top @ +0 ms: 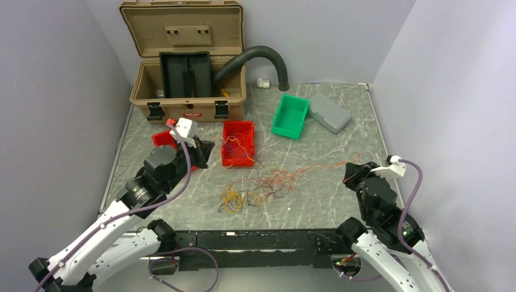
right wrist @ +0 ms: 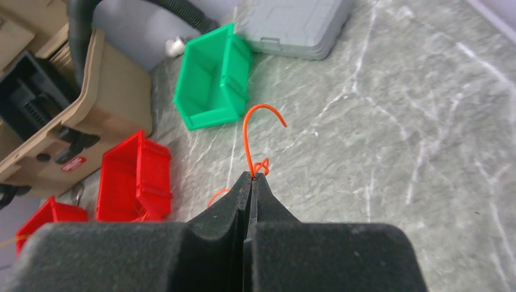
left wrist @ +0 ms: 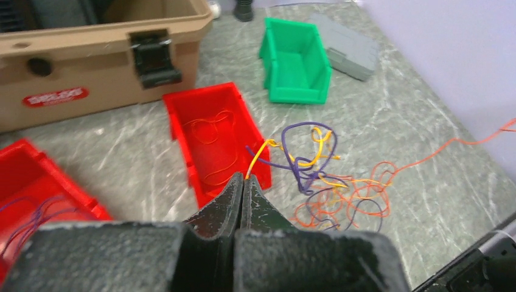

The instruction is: Untangle the cables

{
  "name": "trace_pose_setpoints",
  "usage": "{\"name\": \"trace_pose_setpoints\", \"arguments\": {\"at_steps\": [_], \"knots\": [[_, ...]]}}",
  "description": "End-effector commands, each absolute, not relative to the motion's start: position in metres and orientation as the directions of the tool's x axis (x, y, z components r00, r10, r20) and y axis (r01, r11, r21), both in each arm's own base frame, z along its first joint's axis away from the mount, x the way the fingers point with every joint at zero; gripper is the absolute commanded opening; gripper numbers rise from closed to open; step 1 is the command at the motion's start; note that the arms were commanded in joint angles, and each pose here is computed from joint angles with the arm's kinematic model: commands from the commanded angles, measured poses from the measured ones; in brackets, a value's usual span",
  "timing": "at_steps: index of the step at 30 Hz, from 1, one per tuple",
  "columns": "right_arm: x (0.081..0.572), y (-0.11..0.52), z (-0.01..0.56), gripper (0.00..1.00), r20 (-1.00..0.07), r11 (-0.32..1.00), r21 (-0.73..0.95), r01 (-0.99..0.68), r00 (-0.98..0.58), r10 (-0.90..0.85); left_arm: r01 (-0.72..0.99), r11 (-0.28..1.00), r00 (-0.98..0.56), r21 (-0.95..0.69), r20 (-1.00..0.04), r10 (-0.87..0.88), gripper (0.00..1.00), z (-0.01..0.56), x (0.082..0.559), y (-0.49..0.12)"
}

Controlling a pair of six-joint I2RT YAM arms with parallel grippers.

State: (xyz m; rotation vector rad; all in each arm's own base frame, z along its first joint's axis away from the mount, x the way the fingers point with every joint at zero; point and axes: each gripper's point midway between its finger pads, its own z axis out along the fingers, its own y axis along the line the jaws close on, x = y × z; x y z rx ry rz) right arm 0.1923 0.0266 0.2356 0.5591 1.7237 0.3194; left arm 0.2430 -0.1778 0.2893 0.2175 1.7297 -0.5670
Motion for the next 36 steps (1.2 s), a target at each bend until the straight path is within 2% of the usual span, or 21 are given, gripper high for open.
{"name": "trace_pose_setpoints", "arguments": {"at_steps": [1, 8, 12, 14, 15, 17, 20, 23, 26, 30, 36], "knots": [[0.176, -0.016, 0.267, 0.0, -0.828, 0.785, 0.525, 0.331, -0.014, 0.56, 0.271, 0.929, -0.233, -0.252, -0.954, -0.191, 0.0, 0.289, 0.236, -0.133], [0.147, -0.07, 0.298, 0.0, -0.843, 0.687, 0.499, 0.528, 0.111, 0.526, -0.142, 0.967, -0.091, -0.211, -0.97, -0.225, 0.0, 0.301, 0.206, -0.02], [0.139, -0.081, 0.298, 0.0, -0.847, 0.645, 0.477, 0.598, 0.117, 0.518, -0.271, 0.945, -0.047, -0.183, -0.978, -0.203, 0.0, 0.309, 0.186, 0.02], [0.141, -0.079, 0.297, 0.0, -0.846, 0.642, 0.476, 0.601, 0.113, 0.521, -0.283, 0.943, -0.036, -0.177, -0.98, -0.195, 0.0, 0.311, 0.182, 0.026], [0.146, -0.072, 0.296, 0.0, -0.852, 0.669, 0.462, 0.582, 0.083, 0.517, -0.259, 0.95, -0.035, -0.175, -0.981, -0.191, 0.0, 0.311, 0.183, 0.023], [0.165, -0.044, 0.298, 0.0, -0.868, 0.766, 0.44, 0.469, 0.002, 0.497, -0.088, 0.982, -0.034, -0.17, -0.984, -0.173, 0.0, 0.316, 0.188, -0.006], [0.18, -0.015, 0.297, 0.0, -0.846, 0.798, 0.484, 0.36, -0.04, 0.532, 0.158, 0.973, -0.049, -0.169, -0.985, -0.163, 0.0, 0.312, 0.194, -0.055], [0.194, 0.007, 0.312, 0.0, -0.862, 0.842, 0.477, 0.25, -0.054, 0.504, 0.209, 0.964, -0.113, -0.165, -0.983, -0.144, 0.0, 0.299, 0.199, -0.074], [0.209, 0.039, 0.316, 0.0, -0.89, 0.9, 0.417, 0.125, -0.142, 0.432, 0.343, 0.93, -0.152, -0.133, -0.985, -0.085, 0.0, 0.298, 0.198, -0.102], [0.225, 0.058, 0.284, 0.0, -0.885, 0.93, 0.331, 0.159, -0.29, 0.365, 0.543, 0.832, -0.17, -0.113, -0.985, -0.023, 0.0, 0.292, 0.193, -0.145], [0.236, 0.071, 0.195, 0.0, -0.801, 0.93, 0.214, 0.297, -0.492, 0.342, 0.646, 0.743, -0.306, -0.172, -0.951, 0.046, 0.0, 0.256, 0.193, -0.186]]}}
